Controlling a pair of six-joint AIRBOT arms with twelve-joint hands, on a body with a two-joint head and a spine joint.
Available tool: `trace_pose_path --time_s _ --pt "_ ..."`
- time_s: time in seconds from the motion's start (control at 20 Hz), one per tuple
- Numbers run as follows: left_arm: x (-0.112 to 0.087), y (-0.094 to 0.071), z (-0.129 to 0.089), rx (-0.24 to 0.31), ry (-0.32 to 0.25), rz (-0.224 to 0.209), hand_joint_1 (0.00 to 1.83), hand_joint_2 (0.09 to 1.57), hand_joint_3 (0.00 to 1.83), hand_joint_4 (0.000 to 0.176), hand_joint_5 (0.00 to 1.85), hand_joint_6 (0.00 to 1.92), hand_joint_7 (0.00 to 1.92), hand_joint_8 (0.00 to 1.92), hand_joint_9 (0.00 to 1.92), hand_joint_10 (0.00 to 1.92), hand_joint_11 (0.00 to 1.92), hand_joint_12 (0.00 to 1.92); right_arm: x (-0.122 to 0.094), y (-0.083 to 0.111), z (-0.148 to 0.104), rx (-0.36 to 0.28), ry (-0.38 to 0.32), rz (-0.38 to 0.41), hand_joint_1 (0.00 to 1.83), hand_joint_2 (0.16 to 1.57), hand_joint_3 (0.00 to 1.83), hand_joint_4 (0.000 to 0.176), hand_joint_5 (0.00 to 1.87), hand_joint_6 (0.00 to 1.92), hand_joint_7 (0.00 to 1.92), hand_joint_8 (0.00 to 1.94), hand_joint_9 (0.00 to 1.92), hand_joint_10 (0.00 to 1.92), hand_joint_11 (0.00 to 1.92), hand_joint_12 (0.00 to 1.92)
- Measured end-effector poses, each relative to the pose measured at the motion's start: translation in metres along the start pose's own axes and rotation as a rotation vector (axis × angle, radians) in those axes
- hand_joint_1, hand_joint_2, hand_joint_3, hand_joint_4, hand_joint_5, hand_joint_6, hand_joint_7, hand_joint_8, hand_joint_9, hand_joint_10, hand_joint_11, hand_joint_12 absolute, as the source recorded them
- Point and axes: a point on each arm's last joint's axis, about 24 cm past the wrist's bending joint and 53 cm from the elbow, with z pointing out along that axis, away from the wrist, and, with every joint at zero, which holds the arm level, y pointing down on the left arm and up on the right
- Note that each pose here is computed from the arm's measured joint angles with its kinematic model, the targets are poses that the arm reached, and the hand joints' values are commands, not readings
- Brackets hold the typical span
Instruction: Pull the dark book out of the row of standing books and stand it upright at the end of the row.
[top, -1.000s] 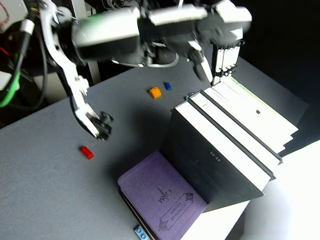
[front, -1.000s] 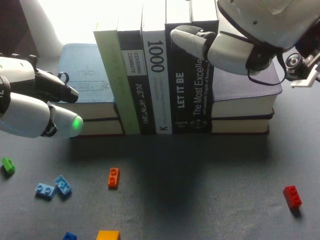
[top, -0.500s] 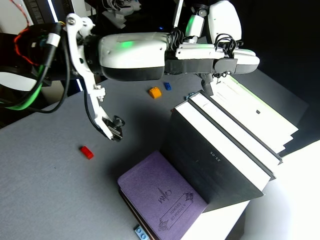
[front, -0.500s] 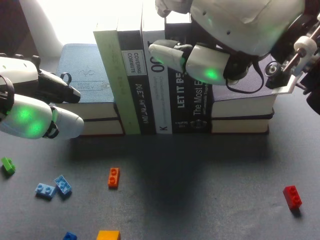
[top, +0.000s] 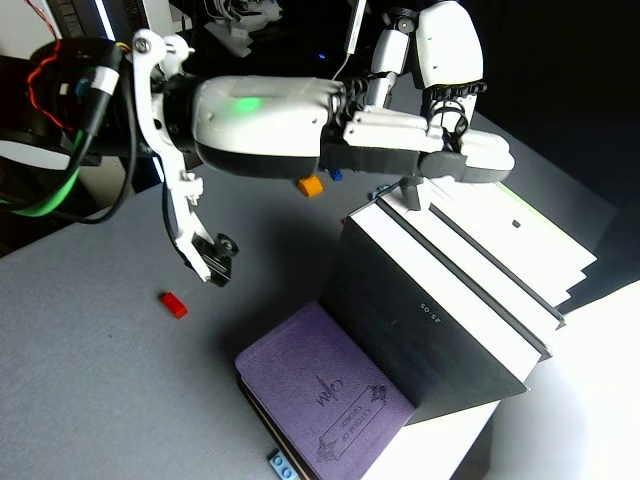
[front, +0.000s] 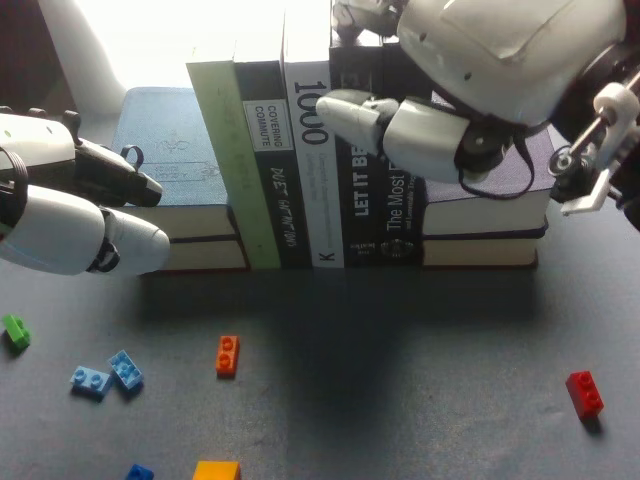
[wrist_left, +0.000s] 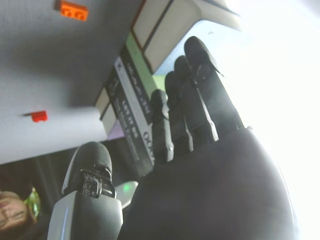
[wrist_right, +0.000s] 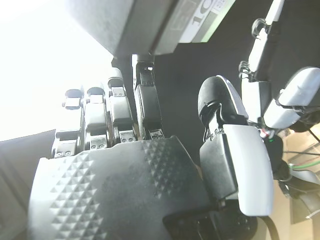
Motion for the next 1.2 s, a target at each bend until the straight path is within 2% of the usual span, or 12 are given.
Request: trace_pose_path --time_s 0.05,0.15,0.25,0.4,0.45,0.55,0.6,0.75,0.85,1.0,1.1,1.2 --pt "0.0 0.0 0.0 0.0 0.0 0.0 0.16 1.29 0.0 0.024 0.31 0.0 0.37 0.01 0.44 0.01 0.53 0.01 0.001 0.002 -0.002 0.0 0.003 0.0 0.07 1.29 0.0 0.0 0.63 0.7 0.18 0.01 0.0 0.0 0.0 0.0" --pt "-0.002 0.002 0.0 -0.004 -0.003 -0.003 0.11 1.29 0.0 0.052 0.29 0.0 0.35 0.0 0.41 0.0 0.51 0.01 0.001 0.005 -0.005 0.011 0.008 0.01 0.01 1.29 0.0 0.0 0.6 0.7 0.16 0.0 0.0 0.0 0.0 0.0" --pt "-0.002 0.002 0.0 -0.005 -0.005 0.002 0.14 1.3 0.0 0.032 0.3 0.01 0.36 0.01 0.43 0.01 0.53 0.01 0.001 0.006 -0.008 0.019 0.014 0.025 0.05 1.29 0.0 0.0 0.62 0.71 0.17 0.01 0.0 0.0 0.0 0.0" --pt "-0.002 0.002 0.0 -0.004 -0.004 0.0 0.11 1.29 0.0 0.057 0.3 0.0 0.38 0.01 0.44 0.01 0.52 0.01 0.004 0.013 -0.014 0.025 0.029 0.032 0.02 1.29 0.0 0.0 0.59 0.71 0.16 0.0 0.0 0.0 0.0 0.0" --pt "-0.002 0.002 0.0 -0.003 -0.003 -0.002 0.13 1.29 0.0 0.037 0.3 0.0 0.37 0.0 0.44 0.0 0.53 0.01 0.007 0.014 -0.019 0.034 0.035 0.037 0.08 1.29 0.0 0.0 0.62 0.72 0.18 0.01 0.0 0.0 0.0 0.0" --pt "-0.002 0.003 0.0 -0.008 -0.002 -0.001 0.13 1.28 0.0 0.039 0.3 0.0 0.37 0.0 0.44 0.0 0.54 0.01 0.009 0.02 -0.026 0.033 0.044 0.037 0.03 1.3 0.0 0.0 0.58 0.75 0.15 0.0 0.0 0.0 0.0 0.0" --pt "-0.002 0.003 0.0 -0.008 -0.002 -0.001 0.11 1.28 0.0 0.048 0.3 0.0 0.37 0.0 0.44 0.0 0.53 0.01 0.011 0.022 -0.029 0.032 0.049 0.037 0.02 1.29 0.0 0.0 0.57 0.76 0.16 0.0 0.0 0.0 0.0 0.0" --pt "-0.002 0.003 0.0 -0.008 -0.002 -0.001 0.13 1.29 0.0 0.033 0.29 0.0 0.36 0.0 0.44 0.0 0.53 0.01 0.014 0.04 -0.044 0.024 0.062 0.025 0.08 1.29 0.0 0.0 0.62 0.72 0.18 0.0 0.0 0.0 0.0 0.0" --pt "-0.002 0.003 0.0 -0.008 -0.001 -0.002 0.13 1.28 0.0 0.056 0.31 0.01 0.39 0.01 0.45 0.01 0.55 0.01 0.017 0.051 -0.052 0.022 0.085 0.044 0.03 1.29 0.0 0.0 0.59 0.71 0.16 0.0 0.0 0.0 0.0 0.0" --pt "-0.001 0.004 0.0 -0.01 -0.001 -0.001 0.12 1.28 0.0 0.033 0.29 0.0 0.36 0.0 0.44 0.0 0.53 0.0 0.02 0.062 -0.061 0.013 0.103 0.048 0.05 1.29 0.0 0.0 0.64 0.7 0.19 0.01 0.0 0.0 0.0 0.0" --pt "-0.001 0.004 0.0 -0.01 0.0 -0.002 0.1 1.29 0.0 0.044 0.29 0.0 0.36 0.0 0.42 0.0 0.52 0.0 0.022 0.068 -0.065 0.008 0.115 0.042 0.0 1.29 0.0 0.0 0.6 0.69 0.16 0.0 0.0 0.0 0.0 0.0" --pt "-0.001 0.004 0.0 -0.011 -0.001 -0.001 0.11 1.29 0.0 0.035 0.3 0.0 0.37 0.0 0.44 0.0 0.53 0.0 0.026 0.075 -0.071 0.007 0.137 0.04 0.03 1.29 0.0 0.0 0.64 0.69 0.21 0.02 0.0 0.0 0.0 0.0"
